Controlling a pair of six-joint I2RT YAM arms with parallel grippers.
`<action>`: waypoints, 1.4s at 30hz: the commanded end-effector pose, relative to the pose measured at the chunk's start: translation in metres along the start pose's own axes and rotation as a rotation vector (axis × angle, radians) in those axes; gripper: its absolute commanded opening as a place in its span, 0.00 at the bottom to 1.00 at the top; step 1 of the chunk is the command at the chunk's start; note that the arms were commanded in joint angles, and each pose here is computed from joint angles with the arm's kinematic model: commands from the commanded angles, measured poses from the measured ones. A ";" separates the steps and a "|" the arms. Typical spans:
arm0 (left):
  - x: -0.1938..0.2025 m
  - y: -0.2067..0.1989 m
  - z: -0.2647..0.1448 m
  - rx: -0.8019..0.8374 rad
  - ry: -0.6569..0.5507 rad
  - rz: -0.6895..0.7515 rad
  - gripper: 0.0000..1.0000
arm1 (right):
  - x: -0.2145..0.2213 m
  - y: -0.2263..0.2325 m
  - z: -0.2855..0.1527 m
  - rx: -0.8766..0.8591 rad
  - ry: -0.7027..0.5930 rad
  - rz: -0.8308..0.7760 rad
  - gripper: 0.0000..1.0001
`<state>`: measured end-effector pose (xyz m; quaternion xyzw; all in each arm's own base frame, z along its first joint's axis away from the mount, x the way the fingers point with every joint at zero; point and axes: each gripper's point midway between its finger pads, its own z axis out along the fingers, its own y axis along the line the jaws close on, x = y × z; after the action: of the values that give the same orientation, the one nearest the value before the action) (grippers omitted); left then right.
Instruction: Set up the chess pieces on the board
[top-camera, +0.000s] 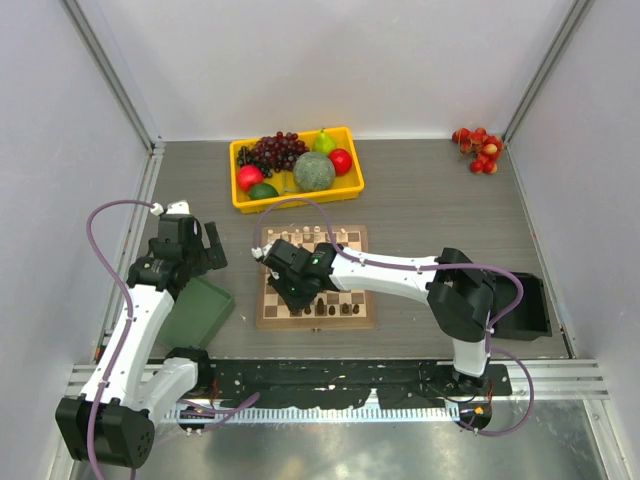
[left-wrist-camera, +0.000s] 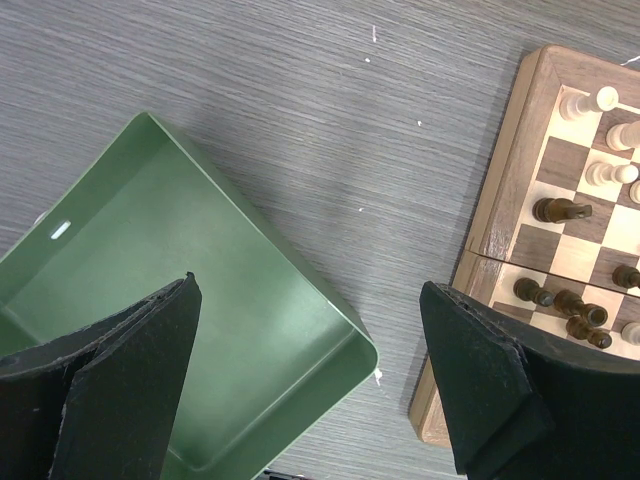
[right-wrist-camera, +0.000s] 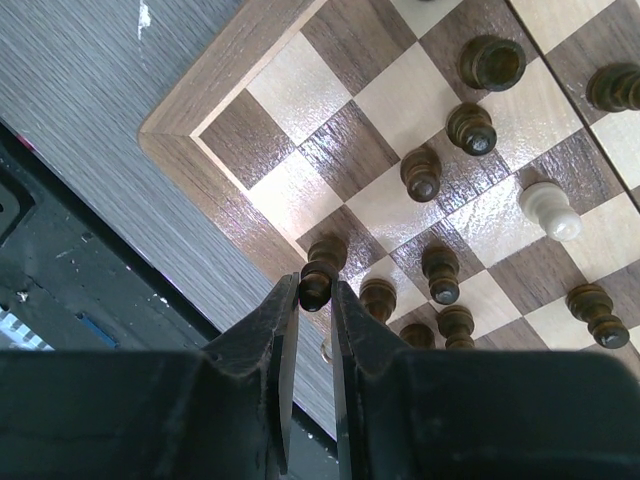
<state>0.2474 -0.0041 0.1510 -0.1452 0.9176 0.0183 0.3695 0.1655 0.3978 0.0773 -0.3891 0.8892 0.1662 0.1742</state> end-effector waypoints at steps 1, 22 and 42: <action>-0.009 -0.003 -0.001 0.015 -0.038 -0.024 1.00 | -0.010 0.005 -0.007 -0.007 -0.045 0.002 0.20; -0.012 -0.010 0.002 0.049 -0.025 0.009 1.00 | -0.059 -0.015 -0.051 0.114 -0.250 0.018 0.48; -0.013 -0.112 0.019 0.439 0.147 0.180 0.86 | -0.066 -0.084 -0.083 0.190 -0.365 0.284 0.48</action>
<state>0.2743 -0.0738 0.1352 -0.0408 0.9413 -0.1239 0.3113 0.2557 0.3455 0.1321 -0.2262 0.9154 0.1327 0.3053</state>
